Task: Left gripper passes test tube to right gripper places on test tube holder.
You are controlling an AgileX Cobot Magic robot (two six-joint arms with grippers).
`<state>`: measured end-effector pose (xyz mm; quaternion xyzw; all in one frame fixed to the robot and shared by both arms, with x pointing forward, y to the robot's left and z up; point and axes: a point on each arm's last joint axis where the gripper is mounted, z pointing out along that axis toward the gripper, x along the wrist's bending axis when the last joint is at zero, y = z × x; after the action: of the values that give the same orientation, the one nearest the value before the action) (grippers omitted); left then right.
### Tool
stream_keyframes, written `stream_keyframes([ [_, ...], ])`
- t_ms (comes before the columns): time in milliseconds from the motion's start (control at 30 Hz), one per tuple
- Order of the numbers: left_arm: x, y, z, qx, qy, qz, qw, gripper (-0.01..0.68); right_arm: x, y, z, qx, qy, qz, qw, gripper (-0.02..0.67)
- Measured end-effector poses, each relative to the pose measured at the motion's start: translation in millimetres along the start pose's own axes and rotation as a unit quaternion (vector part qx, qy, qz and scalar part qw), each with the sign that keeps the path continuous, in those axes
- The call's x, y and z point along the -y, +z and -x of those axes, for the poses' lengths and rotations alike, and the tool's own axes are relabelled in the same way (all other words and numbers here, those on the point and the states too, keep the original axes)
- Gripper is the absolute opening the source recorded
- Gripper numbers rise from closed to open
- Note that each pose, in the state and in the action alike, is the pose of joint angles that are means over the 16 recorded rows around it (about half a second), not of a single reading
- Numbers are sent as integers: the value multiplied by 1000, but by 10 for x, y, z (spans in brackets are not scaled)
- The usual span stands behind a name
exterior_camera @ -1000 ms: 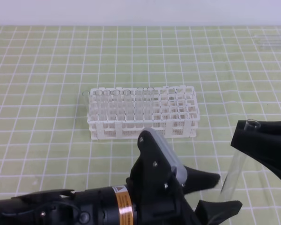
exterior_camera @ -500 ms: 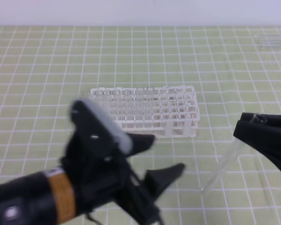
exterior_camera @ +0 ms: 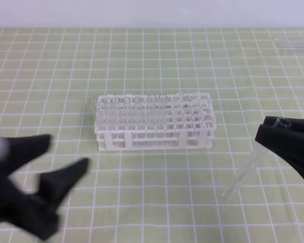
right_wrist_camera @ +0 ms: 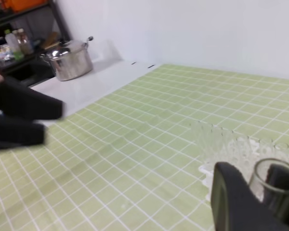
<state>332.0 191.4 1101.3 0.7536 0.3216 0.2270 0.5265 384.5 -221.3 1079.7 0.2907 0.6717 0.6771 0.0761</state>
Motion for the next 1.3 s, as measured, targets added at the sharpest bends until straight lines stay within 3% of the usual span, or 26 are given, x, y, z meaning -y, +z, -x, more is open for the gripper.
stream_keyframes([
  [267,38,-423,-199,-45,-28,24,998,39,-28,1,15,9,-12,3,1000,10],
  [533,118,-579,-296,-76,-44,10,996,33,-103,2,9,10,-27,12,1000,10],
  [1300,175,-595,-333,-96,-50,-18,994,32,-162,1,48,35,-35,18,999,10],
])
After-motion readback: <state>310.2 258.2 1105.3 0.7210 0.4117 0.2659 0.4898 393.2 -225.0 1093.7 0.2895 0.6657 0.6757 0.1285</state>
